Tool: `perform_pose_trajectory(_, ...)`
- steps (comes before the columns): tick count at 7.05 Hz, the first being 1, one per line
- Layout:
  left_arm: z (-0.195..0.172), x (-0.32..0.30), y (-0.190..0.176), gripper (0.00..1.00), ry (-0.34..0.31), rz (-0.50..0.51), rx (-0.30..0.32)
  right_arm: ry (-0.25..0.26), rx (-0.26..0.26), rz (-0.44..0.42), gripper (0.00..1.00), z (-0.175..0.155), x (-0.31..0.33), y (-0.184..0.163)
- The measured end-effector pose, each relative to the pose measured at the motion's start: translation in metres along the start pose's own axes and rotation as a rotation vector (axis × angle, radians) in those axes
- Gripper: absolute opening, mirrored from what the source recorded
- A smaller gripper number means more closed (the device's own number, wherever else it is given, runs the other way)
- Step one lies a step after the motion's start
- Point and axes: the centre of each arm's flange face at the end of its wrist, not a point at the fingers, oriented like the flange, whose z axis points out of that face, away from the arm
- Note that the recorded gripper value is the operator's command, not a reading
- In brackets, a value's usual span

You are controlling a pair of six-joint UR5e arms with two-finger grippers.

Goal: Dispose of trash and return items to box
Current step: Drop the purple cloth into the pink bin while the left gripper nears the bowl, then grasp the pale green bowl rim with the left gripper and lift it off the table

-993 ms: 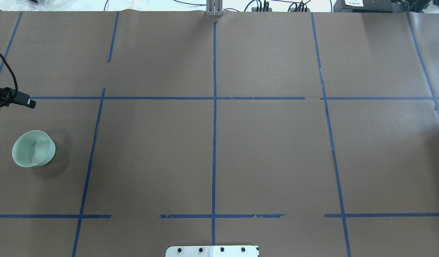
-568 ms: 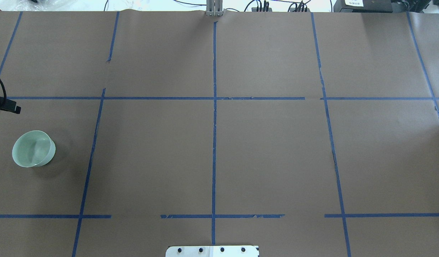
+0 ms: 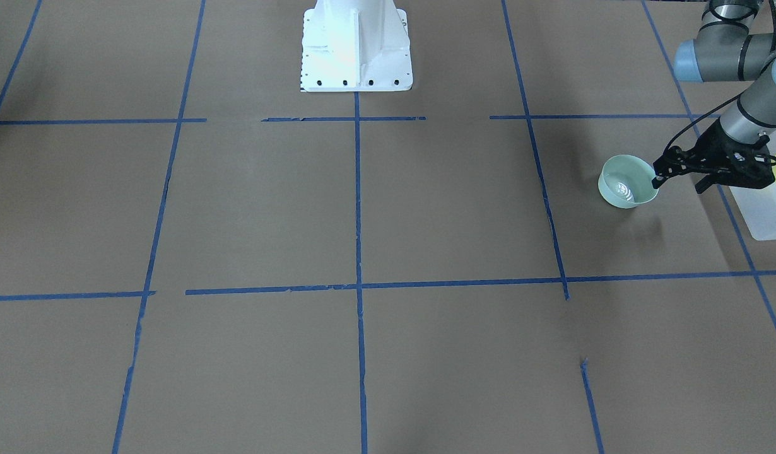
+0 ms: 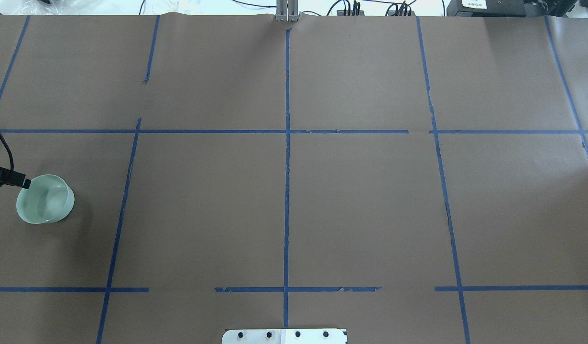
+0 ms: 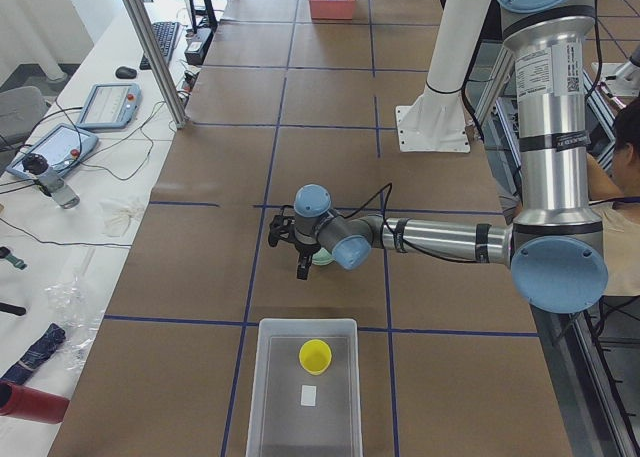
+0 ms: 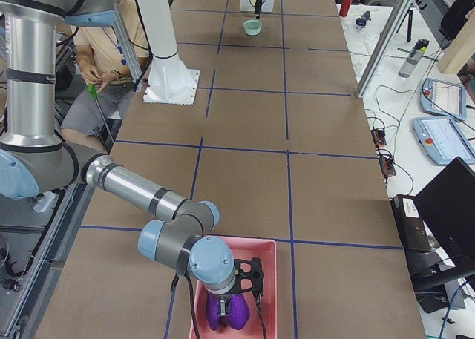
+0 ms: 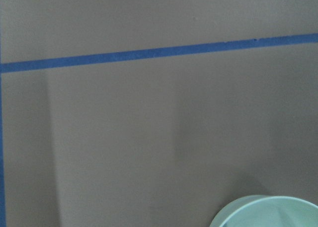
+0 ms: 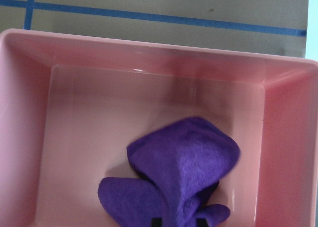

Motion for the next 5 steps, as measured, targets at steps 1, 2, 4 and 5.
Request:
perform_pose_trajectory(1, 0.01, 0.007, 0.006, 0.93, 0.003, 0.015, -0.023, -0.005, 0.01, -0.004, 1.0, -0.003, -0.003, -0.004)
perform_pose_trajectory(2, 0.02, 0.013, 0.012, 0.71, 0.005, 0.027, -0.045, -0.021, 0.029, -0.014, 1.0, -0.009, -0.009, -0.011)
perform_pose_trajectory(4, 0.032, 0.017, 0.019, 0.0, 0.006, 0.042, -0.072, -0.059, 0.062, -0.028, 1.0, -0.017, -0.019, -0.018)
perform_pose_trajectory(5, 0.035, 0.017, 0.02, 0.0, 0.008, 0.05, -0.074, -0.09, 0.083, -0.038, 1.0, -0.021, -0.026, -0.022)
